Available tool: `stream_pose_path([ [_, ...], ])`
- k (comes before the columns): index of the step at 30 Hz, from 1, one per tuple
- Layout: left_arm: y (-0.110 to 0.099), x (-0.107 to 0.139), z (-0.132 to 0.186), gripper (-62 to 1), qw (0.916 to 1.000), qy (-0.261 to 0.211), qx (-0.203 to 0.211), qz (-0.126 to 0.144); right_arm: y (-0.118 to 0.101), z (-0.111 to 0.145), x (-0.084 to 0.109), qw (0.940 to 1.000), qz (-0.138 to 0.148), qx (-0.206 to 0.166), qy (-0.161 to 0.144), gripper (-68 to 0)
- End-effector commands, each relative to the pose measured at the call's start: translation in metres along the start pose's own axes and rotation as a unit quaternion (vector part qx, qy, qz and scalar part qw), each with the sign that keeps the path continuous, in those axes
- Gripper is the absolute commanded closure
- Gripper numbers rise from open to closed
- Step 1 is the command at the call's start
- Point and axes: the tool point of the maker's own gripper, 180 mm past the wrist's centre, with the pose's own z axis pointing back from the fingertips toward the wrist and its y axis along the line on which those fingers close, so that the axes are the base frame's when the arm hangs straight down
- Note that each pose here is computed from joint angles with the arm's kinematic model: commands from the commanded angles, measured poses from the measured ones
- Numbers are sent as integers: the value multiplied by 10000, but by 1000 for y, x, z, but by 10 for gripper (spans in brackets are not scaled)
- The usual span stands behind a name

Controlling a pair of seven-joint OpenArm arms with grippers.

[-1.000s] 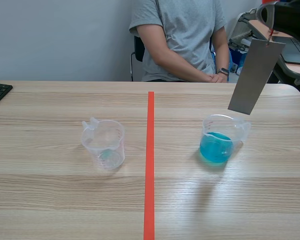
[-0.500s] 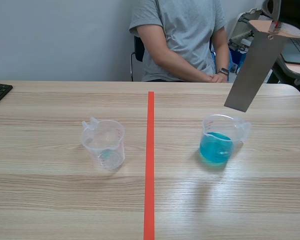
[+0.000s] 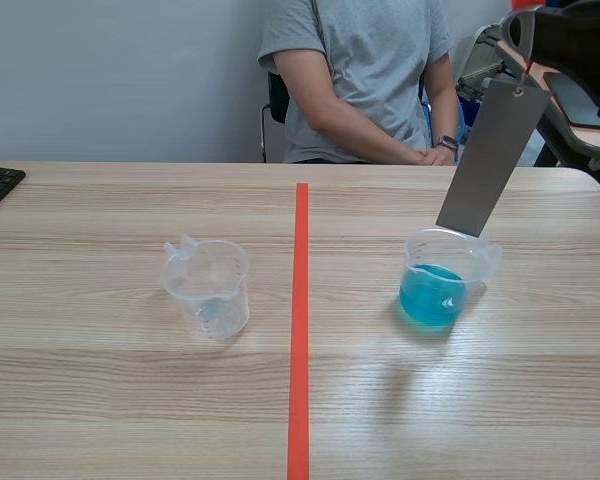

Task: Do the redox reaction experiment.
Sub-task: 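Move the plate over the blue solution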

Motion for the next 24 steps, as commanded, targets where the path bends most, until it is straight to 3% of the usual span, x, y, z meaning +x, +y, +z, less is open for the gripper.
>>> stream_pose_path([
  [1, -2, 5, 0, -49, 10000, -77, -57, -2, -3, -1, 12, 9998, 100, -4, -143, -15],
  [24, -2, 6, 3, -49, 9999, -73, -80, -60, -2, -2, 8, 9999, 104, -13, -66, -15],
])
